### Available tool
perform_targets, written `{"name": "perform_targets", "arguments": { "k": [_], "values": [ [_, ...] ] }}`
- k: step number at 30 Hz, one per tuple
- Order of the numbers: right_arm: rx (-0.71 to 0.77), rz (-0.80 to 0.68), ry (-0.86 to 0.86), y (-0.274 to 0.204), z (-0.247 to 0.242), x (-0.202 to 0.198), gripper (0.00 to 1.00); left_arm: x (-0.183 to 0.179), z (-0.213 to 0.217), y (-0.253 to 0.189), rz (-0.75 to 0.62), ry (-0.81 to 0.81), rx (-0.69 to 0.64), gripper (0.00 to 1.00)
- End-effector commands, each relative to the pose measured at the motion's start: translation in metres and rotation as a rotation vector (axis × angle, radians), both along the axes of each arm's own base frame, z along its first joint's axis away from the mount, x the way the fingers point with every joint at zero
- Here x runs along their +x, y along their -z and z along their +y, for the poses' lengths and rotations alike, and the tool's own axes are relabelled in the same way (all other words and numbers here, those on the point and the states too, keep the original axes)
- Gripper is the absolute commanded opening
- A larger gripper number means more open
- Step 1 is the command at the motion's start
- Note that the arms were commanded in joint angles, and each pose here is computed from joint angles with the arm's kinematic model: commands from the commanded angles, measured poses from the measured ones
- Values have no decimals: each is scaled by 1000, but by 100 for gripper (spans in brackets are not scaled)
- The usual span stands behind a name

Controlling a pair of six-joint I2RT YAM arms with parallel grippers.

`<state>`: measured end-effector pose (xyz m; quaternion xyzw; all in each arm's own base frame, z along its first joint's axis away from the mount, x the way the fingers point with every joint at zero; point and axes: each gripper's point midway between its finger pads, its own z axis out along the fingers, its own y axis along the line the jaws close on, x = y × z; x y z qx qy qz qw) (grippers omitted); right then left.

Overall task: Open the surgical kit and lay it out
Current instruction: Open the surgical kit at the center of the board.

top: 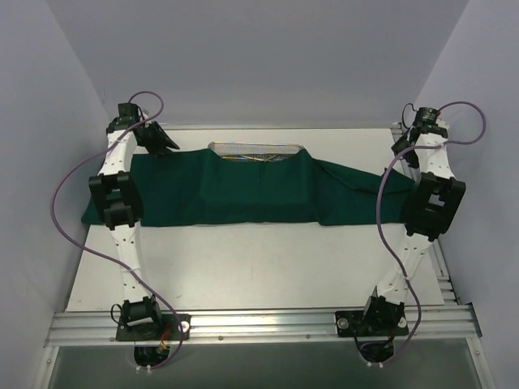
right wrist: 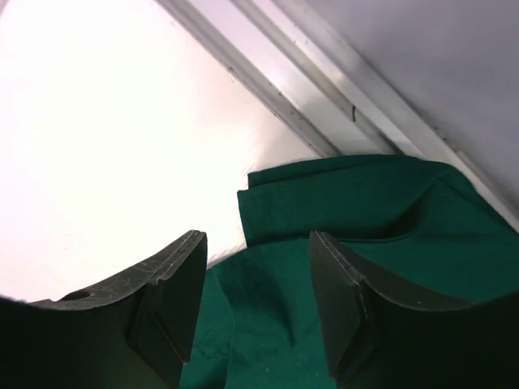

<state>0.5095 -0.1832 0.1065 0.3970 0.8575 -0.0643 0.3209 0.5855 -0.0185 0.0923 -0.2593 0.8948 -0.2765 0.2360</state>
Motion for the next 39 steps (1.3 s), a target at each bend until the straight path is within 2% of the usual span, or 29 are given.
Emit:
{"name": "perform_targets", "arguments": {
  "k": [1,5,10,14,22,23,26,28,34,39],
  "values": [
    [32,57,-56,22,19,2,53,8,0,-18,-64,6,-20,41],
    [22,89,-101,26,37,1,59,9,-1,-19,-67,3,-29,41],
    [17,116,-108,31,43,-6,60,10,-2,-18,-68,2,-37,41],
    [23,159,-96,38,44,-17,51,11,-2,-18,-70,4,-43,41],
    [14,200,-84,46,41,-32,38,11,-2,-16,-68,4,-44,41],
    [15,209,-81,47,41,-34,26,11,-2,-16,-68,4,-44,41],
    [-12,208,-50,39,35,-38,3,10,-1,-18,-71,2,-43,41],
    [-20,212,-39,35,33,-44,0,10,0,-19,-72,0,-42,41],
    [-30,253,5,3,30,-82,0,12,2,-18,-74,-4,-51,41],
    [41,298,5,-2,50,-127,0,12,6,-12,-64,-10,-54,41]
  ]
}}
